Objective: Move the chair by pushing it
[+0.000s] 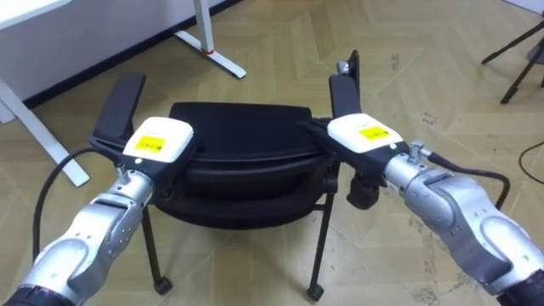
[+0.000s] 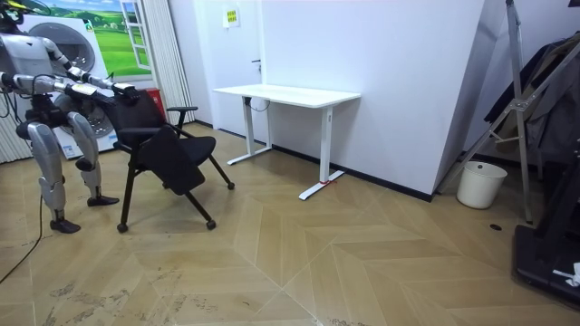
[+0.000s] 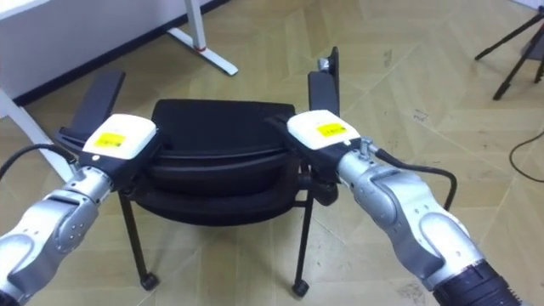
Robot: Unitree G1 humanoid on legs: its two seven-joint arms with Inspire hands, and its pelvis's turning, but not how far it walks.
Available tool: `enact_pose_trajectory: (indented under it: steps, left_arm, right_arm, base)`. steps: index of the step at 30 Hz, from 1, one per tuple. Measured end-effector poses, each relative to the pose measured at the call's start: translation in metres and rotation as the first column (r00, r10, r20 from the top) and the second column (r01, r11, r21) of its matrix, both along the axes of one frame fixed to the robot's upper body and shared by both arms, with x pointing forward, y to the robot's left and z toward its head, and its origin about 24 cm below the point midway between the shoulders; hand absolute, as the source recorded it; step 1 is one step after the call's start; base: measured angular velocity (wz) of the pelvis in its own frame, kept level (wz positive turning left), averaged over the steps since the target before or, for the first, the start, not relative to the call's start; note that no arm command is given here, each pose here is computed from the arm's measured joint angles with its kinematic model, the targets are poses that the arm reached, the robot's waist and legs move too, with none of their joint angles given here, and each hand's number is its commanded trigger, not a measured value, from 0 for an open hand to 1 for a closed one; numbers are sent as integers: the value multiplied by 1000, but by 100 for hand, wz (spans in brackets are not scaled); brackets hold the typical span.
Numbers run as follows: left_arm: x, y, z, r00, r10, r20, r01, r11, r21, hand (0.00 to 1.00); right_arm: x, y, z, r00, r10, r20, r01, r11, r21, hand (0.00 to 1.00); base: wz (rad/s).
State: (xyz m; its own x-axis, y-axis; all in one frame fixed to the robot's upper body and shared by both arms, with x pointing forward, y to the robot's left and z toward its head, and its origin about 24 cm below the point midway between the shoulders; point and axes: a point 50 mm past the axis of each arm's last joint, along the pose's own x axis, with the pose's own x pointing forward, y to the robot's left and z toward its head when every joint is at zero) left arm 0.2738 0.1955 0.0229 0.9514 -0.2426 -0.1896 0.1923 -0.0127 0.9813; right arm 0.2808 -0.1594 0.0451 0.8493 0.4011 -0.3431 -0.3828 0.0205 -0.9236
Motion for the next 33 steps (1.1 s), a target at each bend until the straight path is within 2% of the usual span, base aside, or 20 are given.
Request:
enact_pose_trajectory:
  steps: [13, 25, 33]
  left_arm:
    - [-1, -10, 0, 1000, -27, -8, 27, 1000, -12, 100]
    - [-2, -26, 10, 997, -80, -17, 80, 997, -14, 100]
    - [-2, -28, 12, 997, -73, -30, 73, 997, -9, 100]
  right_arm:
    - [10, -10, -10, 997, -66, 35, 66, 998, -22, 0]
    - [16, -22, -14, 986, -133, 96, 136, 991, -17, 0]
    - [18, -21, -13, 986, -139, 94, 141, 990, -6, 0]
  base:
    - [9]
    - [11]
    - [0]
